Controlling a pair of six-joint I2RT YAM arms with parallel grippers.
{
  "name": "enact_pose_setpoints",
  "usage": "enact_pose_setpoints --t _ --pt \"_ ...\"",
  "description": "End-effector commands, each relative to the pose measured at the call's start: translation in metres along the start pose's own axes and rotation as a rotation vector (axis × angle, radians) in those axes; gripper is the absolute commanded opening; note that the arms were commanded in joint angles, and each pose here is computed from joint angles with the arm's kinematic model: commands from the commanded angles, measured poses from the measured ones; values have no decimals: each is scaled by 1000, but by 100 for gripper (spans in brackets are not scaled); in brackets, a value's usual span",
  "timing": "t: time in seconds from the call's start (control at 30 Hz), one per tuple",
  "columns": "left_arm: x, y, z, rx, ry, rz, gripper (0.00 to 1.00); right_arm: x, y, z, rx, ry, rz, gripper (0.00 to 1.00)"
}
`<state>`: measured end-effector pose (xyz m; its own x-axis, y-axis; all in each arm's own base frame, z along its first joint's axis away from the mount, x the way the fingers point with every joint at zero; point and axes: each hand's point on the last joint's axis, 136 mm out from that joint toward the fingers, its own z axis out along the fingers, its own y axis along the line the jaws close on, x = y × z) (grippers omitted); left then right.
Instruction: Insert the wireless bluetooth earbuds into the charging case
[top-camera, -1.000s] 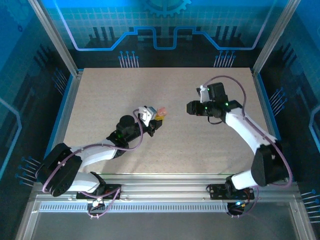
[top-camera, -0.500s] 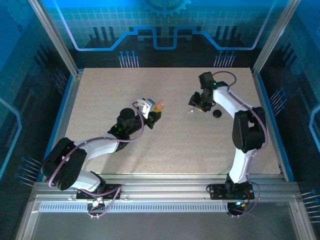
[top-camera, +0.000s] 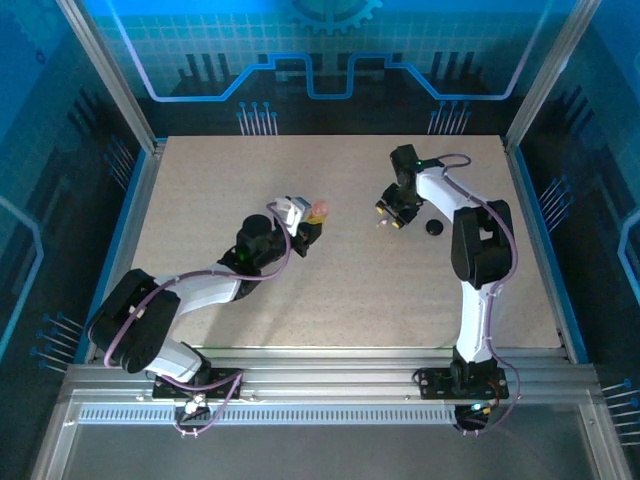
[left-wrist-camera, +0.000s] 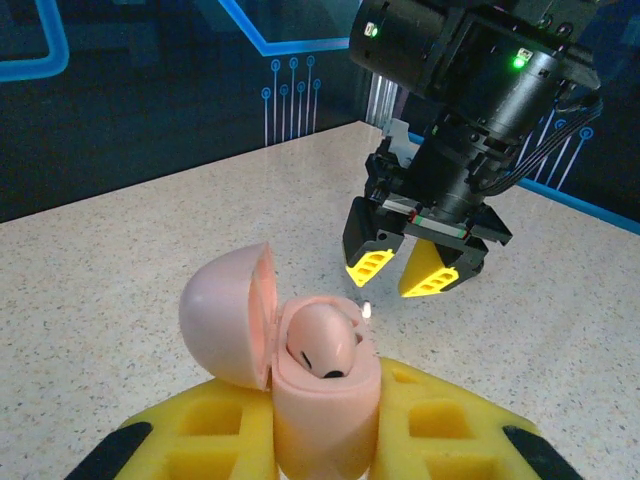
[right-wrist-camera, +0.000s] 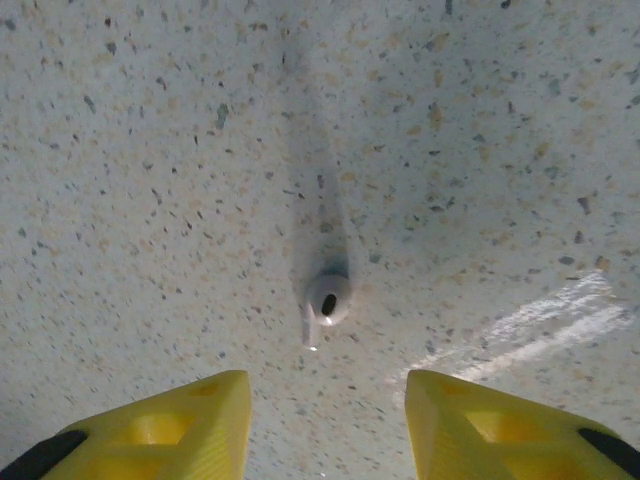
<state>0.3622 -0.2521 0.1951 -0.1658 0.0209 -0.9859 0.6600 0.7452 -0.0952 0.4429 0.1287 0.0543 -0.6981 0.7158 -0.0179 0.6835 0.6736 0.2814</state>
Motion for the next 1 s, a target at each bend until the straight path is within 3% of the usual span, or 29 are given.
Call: enact_pose_setpoints --t 0.0,0.97 --pt "-14 2 5 11 -38 -18 17 -3 -6 8 52 24 119 43" --pt "-10 19 7 -10 -43 -37 17 -5 -10 46 131 66 192 33"
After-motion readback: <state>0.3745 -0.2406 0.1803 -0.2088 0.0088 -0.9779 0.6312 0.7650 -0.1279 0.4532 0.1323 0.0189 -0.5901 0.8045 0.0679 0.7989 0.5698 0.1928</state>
